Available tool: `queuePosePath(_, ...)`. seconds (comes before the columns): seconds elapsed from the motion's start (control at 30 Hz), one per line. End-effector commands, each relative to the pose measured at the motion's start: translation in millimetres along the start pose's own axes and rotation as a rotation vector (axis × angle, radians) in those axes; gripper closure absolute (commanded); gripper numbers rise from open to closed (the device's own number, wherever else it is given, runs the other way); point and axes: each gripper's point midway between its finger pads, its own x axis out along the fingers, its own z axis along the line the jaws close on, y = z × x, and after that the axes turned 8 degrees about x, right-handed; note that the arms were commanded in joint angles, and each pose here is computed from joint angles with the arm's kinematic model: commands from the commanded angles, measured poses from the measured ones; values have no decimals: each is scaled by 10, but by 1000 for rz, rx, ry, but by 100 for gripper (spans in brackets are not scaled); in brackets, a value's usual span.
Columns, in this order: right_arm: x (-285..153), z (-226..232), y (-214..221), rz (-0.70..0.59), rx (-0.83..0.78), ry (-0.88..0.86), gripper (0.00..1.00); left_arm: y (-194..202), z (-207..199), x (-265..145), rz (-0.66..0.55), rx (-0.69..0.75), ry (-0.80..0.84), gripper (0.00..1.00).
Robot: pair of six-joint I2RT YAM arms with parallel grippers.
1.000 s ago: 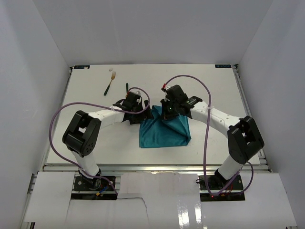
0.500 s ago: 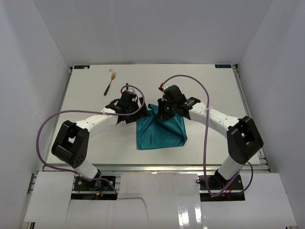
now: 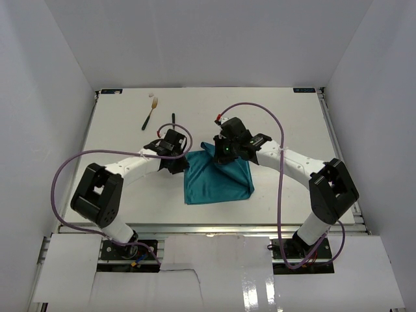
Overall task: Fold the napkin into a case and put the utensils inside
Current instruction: Fold the napkin at the center of the board.
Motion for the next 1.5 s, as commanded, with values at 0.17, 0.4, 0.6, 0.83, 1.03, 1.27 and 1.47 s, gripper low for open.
queuePosePath(0.17, -78, 126, -153, -37, -53, -26, 92, 234, 75, 244, 110, 25, -30, 81)
queuePosePath(0.4, -22, 307, -131, -22, -80, -70, 92, 316, 56, 304, 137, 30, -9, 92)
queuePosePath(0.6, 109, 466, -63, 12, -85, -110, 92, 330, 56, 276, 133, 29, -1, 92)
queuePosePath(0.83, 213, 556, 12, 34, -78, -130, 92, 289, 72, 273, 118, 28, -13, 91)
queuePosePath(1.03, 227, 660, -34, 26, -80, -152, 92, 197, 143, 290, 94, 36, -76, 88)
queuePosePath(1.27, 113, 574, -154, -14, -88, -75, 92, -59, 137, 207, 27, 42, -130, 85)
queuePosePath(1.47, 139, 619, -120, 0, -98, -89, 92, 38, 101, 290, 68, 47, -102, 85)
